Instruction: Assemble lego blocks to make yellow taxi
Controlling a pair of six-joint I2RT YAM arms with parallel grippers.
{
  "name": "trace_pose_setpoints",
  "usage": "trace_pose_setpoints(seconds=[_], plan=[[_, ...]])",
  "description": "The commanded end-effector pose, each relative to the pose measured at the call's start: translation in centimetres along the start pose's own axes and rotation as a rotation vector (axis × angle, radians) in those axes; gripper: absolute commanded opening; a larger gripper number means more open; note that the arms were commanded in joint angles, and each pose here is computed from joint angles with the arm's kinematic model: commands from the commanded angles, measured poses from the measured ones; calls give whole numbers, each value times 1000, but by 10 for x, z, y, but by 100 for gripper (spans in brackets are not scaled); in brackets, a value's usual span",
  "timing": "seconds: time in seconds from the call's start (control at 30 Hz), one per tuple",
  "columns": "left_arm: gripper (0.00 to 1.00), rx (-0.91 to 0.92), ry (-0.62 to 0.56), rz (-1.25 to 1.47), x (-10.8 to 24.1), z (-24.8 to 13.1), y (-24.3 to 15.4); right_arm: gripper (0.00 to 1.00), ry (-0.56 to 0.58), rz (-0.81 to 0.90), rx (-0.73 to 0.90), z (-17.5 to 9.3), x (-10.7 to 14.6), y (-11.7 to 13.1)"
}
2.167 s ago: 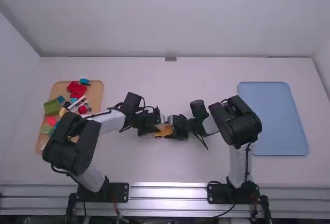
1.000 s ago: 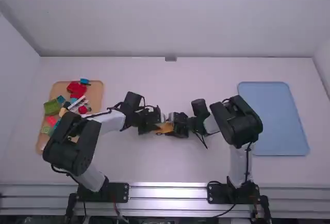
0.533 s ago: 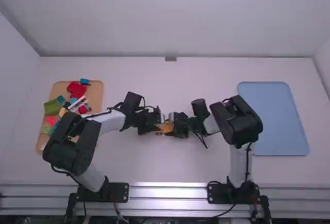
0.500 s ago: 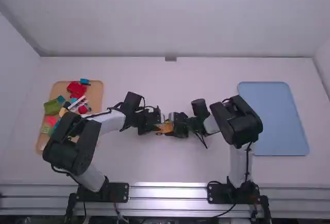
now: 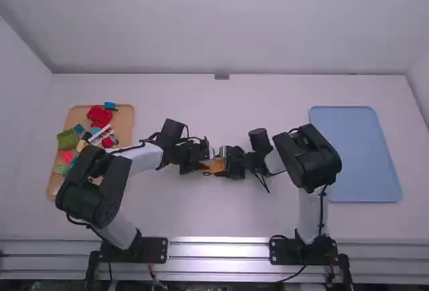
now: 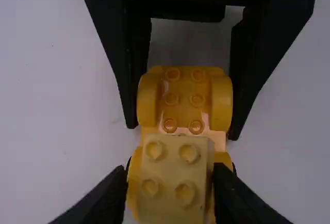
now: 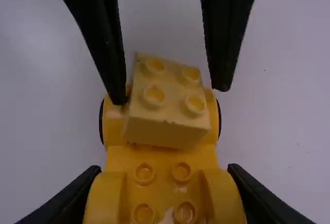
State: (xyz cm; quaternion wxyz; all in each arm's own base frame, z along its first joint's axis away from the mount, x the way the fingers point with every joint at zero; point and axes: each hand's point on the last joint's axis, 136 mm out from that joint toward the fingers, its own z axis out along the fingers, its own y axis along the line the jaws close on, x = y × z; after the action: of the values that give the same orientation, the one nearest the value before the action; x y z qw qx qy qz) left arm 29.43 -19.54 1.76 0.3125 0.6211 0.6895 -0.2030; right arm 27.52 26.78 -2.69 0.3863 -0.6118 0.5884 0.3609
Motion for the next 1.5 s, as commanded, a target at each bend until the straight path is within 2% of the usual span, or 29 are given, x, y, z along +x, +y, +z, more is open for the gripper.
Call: trace_pose_setpoints(seconds=[0.0, 0.1, 0.23, 0.33, 0.37, 0.47, 0.53, 0.57, 0.63, 0.67, 0.83, 1.0, 1.07, 1.13, 1.2, 1.47], plan=[[31, 11, -1, -4, 2, 2, -3, 55, 60, 53, 16, 0, 17, 3], [19, 14, -4, -3, 2, 2, -4, 55, 60, 52, 16, 0, 17, 3], [14, 10, -6, 1, 1, 2, -3, 55, 60, 52, 16, 0, 17, 3], [28, -5, 16, 1, 5, 2, 0, 55, 60, 51, 16, 0, 17, 3], [28, -7, 19, 0, 6, 2, 0, 55, 60, 52, 16, 0, 17, 3], [38, -16, 40, -3, 9, 2, 2, 55, 60, 53, 16, 0, 17, 3], [40, -14, 41, -6, 10, 1, 1, 55, 60, 52, 16, 0, 17, 3], [46, -12, 42, -6, 10, 1, 1, 55, 60, 53, 16, 0, 17, 3], [48, -10, 43, -9, 10, 1, 0, 55, 60, 52, 17, 0, 17, 3], [54, -9, 45, -9, 10, 1, 0, 55, 60, 52, 16, 0, 17, 3], [54, -21, 31, 2, 3, -5, 1, 55, 60, 52, 17, 0, 17, 3], [58, -63, -9, 11, -15, -19, 7, 56, 59, 52, 17, 0, 17, 3], [36, -49, -51, 23, -25, -22, 5, 56, 60, 51, 17, 0, 17, 3], [2, -35, -83, 31, -30, -22, 3, 56, 59, 51, 17, 0, 17, 3], [2, 3, -113, 52, -33, -20, -4, 56, 60, 51, 17, 0, 17, 3], [2, 50, -95, -48, -11, 8, -6, 56, 60, 52, 17, 0, 17, 3]])
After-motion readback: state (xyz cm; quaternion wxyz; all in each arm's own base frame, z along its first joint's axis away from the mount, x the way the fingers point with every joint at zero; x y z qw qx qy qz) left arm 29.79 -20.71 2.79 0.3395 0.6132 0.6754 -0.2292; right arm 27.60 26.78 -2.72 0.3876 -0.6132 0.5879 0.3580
